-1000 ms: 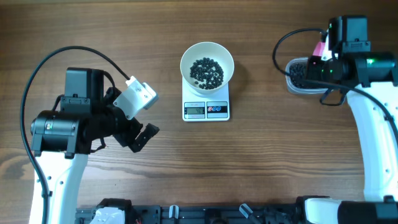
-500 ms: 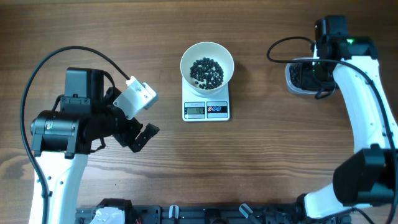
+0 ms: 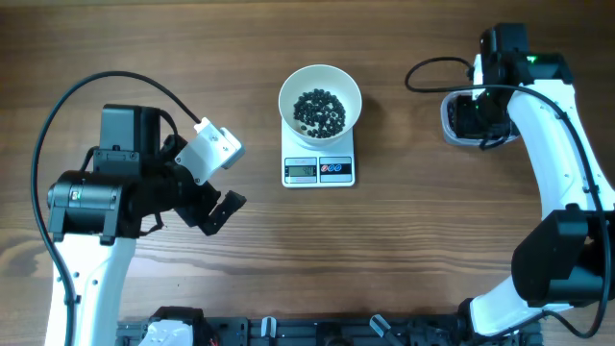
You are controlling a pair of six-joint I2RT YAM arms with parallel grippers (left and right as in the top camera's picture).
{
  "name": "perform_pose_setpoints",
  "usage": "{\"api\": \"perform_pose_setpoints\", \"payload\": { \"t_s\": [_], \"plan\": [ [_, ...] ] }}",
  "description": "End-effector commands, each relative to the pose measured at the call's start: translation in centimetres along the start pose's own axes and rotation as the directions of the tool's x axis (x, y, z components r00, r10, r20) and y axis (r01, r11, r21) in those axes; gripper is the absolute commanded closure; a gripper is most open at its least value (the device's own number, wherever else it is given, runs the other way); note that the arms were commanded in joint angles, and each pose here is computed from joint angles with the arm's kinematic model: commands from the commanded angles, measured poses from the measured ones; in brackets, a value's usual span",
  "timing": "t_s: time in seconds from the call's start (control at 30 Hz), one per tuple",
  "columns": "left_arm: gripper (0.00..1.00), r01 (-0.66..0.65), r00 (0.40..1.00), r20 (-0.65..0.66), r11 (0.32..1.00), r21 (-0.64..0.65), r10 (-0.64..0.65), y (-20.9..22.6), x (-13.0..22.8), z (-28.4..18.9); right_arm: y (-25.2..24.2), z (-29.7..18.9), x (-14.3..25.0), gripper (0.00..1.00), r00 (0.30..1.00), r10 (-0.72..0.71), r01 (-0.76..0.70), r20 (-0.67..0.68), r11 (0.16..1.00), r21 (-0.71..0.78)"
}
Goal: Scoop item into bowl and weigh 150g on scale
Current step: 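Move the empty scoop right back over the bean tub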
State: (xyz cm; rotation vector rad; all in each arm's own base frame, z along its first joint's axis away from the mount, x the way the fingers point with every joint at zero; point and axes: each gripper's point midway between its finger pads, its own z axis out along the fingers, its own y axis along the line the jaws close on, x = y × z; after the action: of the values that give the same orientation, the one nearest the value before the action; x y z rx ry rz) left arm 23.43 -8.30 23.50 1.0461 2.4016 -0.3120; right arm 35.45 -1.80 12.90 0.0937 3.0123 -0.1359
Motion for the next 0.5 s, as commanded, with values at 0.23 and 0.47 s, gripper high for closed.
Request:
{"api": "perform_pose_setpoints", "payload": {
  "t_s": [0.23,0.47],
  "plan": [
    [0.00,0.004,1.000,0.025,1.000,0.006,-0.004,-0.2,-0.3,-0.4,0.8,1.7,0.2,0.96,1.000,0.021,-0.022,-0.014,0.994,-0.106],
    [0.00,0.004,1.000,0.025,1.000,0.006,-0.004,-0.2,-0.3,-0.4,1.5,2.5,0.2,0.96,0.998,0.063,-0.065,-0.016,0.980,-0.190]
  ]
}}
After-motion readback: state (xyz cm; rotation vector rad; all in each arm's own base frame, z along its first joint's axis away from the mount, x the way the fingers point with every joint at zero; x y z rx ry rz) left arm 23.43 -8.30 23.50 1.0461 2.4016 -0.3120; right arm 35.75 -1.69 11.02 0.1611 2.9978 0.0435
